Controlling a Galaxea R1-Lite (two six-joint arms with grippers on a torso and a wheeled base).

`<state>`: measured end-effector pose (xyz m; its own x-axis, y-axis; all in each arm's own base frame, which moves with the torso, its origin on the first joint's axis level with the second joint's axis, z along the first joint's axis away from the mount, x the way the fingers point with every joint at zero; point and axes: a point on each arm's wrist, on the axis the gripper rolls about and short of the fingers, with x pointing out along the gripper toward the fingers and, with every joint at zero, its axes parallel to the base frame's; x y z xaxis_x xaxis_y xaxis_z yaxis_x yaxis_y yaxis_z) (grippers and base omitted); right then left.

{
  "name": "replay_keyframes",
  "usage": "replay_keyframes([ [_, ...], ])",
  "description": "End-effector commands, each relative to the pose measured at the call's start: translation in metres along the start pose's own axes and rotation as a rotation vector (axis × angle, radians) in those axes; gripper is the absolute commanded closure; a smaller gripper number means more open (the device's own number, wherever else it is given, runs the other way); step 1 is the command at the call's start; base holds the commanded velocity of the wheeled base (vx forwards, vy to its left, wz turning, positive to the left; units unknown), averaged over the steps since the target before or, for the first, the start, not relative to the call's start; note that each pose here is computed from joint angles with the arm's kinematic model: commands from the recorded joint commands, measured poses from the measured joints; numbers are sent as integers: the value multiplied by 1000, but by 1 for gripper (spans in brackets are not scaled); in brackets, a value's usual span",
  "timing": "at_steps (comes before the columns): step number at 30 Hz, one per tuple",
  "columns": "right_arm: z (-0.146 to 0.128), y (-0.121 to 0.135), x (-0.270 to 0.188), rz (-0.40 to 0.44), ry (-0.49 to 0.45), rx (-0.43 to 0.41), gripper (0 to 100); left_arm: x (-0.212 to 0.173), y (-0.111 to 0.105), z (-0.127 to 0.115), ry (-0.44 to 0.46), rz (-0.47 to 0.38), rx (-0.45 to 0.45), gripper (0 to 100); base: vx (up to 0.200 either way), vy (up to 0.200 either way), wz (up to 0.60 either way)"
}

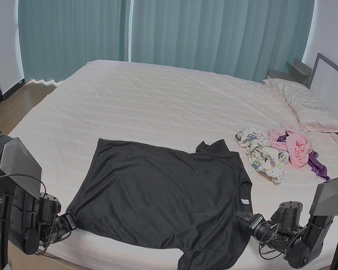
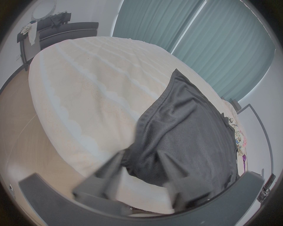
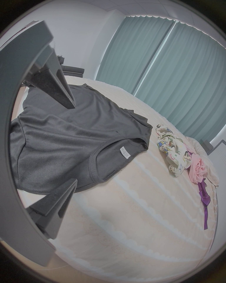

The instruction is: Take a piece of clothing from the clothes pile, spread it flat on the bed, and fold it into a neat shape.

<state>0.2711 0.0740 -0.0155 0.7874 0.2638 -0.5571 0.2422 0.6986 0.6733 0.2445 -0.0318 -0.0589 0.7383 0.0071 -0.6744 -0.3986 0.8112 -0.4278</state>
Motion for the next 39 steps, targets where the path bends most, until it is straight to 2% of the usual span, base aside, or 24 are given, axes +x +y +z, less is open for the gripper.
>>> replay_keyframes([
  [1,-9,-6,5,-25,28,-12,0,-2,0,4,-22,-9,-5,100,0,0,0],
  [6,-12,-13,8,-53,43,-42,0,-9,-2,10,-40,-20,-24,100,0,0,0],
  [11,-18,-29,17,-109,75,-66,0,-10,2,8,-15,-20,-25,100,0,0,0],
  [17,-16,-32,15,-129,65,-125,0,-5,4,6,8,-32,-31,100,0,0,0],
  [20,-13,-35,16,-139,51,-120,0,-6,3,8,16,-51,-36,100,0,0,0],
  [26,-2,-29,8,-124,20,-121,0,-6,4,7,34,-67,-39,100,0,0,0],
  [31,-12,-36,19,-135,47,-126,0,-4,5,5,39,-59,-32,100,0,0,0],
  [36,-12,-32,24,-108,34,-135,0,-2,7,2,51,-47,-26,100,0,0,0],
  [37,-12,-32,24,-108,34,-135,100,-2,7,2,51,-47,-26,100,0,0,0],
  [39,-5,-27,31,-82,-2,-129,100,0,6,2,49,-48,-26,100,0,0,0],
])
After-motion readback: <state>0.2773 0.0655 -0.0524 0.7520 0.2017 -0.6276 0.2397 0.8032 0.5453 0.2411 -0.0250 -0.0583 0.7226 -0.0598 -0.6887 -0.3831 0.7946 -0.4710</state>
